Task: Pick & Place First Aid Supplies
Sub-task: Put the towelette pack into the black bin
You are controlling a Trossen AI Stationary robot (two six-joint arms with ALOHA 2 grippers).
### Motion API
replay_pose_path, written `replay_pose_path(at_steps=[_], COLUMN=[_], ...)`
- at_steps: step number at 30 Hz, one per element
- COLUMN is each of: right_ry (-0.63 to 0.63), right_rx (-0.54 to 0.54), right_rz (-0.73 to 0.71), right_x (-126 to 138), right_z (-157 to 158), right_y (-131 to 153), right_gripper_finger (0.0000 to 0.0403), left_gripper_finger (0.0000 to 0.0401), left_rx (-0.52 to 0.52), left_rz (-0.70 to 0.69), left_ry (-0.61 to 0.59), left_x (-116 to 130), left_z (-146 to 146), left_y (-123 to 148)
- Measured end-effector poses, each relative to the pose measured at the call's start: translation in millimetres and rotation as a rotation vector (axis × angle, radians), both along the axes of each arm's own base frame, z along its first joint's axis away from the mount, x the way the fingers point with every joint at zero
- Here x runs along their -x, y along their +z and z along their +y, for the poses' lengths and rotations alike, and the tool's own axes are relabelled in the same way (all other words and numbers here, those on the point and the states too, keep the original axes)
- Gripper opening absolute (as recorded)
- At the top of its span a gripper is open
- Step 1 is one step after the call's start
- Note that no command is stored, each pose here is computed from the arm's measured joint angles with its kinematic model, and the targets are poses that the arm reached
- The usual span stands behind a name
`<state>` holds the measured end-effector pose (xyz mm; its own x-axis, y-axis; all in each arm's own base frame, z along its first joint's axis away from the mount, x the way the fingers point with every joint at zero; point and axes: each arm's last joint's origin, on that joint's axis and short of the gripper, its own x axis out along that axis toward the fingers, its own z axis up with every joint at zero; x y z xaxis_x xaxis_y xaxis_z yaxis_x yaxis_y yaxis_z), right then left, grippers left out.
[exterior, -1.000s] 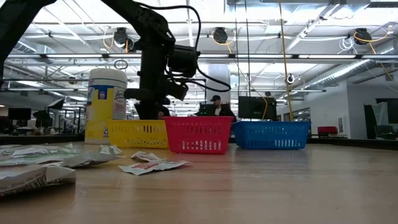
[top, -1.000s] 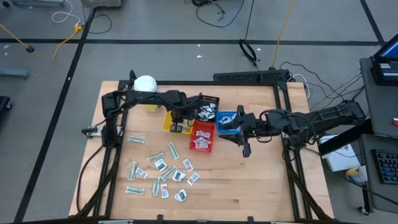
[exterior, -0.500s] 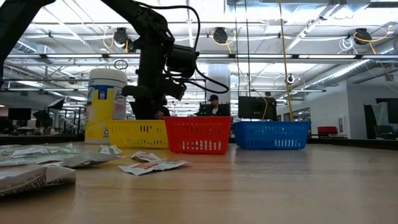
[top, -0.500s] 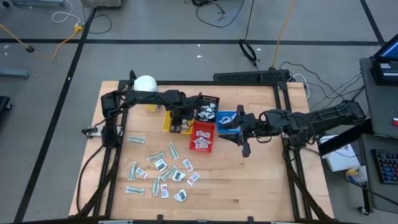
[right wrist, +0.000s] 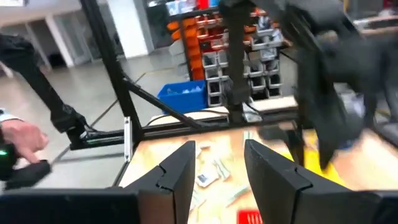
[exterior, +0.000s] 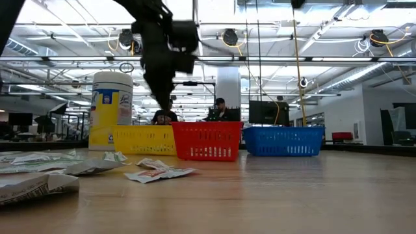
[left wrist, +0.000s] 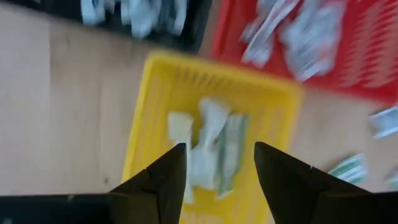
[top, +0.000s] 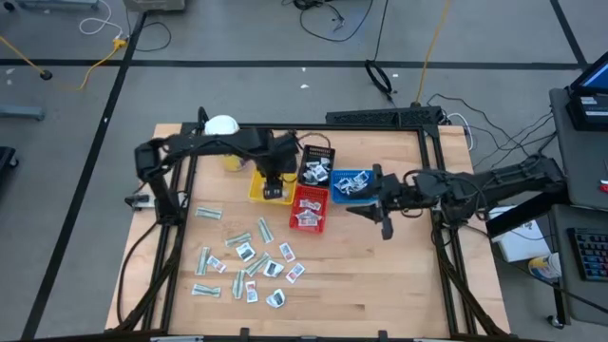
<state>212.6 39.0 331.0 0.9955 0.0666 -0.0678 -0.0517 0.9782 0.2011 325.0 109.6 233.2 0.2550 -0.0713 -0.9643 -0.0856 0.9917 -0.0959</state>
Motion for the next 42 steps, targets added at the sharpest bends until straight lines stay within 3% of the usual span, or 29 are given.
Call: replay_pose_path(at_steps=[11, 21, 28, 42], right_ry=[0.002, 0.033, 0.039, -0.038], right_rx=[-0.113, -0.154, -0.181, -0.078], right_rz=[-0.014, -0.091, -0.130, -0.079], right_x=[69.0, 94.9, 99.2, 114.3], right_z=[-13.0, -17.5, -18.4, -28.7], right_y=[-96.9, -154.9, -153.2, -161.7], right_gripper_finger=[0.0130, 0.0130, 0.0130, 0.0130], left_gripper_finger=[0.0183, 0.0186, 0.0186, 0.0186], left_rx=[0.086, 0.093, 0.070, -0.040], left_rz=[-0.488, -0.608, -0.734, -0.934], left_ry=[-0.086, -0.077, -0.061, 0.100], left_x=[16.7, 51.4, 72.0, 121.0], left_z=[-33.7, -58.2, -75.1, -90.6], left_y=[88.4, 130.6, 158.0, 198.3])
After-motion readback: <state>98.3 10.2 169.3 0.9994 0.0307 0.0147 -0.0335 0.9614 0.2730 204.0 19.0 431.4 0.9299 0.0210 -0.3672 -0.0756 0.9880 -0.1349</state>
